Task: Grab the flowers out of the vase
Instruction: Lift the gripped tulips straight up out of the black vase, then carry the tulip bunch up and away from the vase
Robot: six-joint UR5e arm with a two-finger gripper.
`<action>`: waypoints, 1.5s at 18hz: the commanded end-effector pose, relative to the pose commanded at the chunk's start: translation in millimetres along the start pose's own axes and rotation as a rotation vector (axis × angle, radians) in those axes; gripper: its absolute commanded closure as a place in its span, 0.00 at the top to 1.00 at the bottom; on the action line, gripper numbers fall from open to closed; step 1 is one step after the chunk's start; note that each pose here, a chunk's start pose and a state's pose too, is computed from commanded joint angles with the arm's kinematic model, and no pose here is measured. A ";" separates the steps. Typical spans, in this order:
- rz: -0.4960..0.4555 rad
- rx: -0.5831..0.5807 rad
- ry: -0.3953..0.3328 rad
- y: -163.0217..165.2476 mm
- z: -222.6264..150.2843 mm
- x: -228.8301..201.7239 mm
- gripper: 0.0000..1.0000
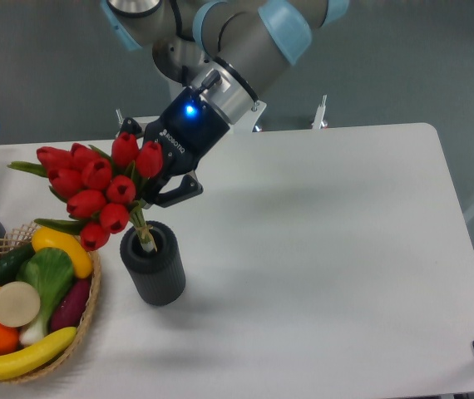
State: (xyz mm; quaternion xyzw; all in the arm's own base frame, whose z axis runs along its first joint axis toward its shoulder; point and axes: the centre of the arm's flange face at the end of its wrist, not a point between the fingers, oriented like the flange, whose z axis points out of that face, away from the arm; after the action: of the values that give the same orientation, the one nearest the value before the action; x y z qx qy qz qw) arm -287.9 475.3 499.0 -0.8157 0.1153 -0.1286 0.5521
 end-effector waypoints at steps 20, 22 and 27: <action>-0.057 0.092 -0.288 16.8 -162.3 -76.8 0.39; -0.060 0.090 -0.304 26.4 -169.6 -81.1 0.39; -0.063 0.079 -0.314 56.6 -174.2 -96.4 0.39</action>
State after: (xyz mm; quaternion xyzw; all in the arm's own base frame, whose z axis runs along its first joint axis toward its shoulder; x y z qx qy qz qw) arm -439.9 334.8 500.7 -0.8066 -0.0033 -0.0213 0.5907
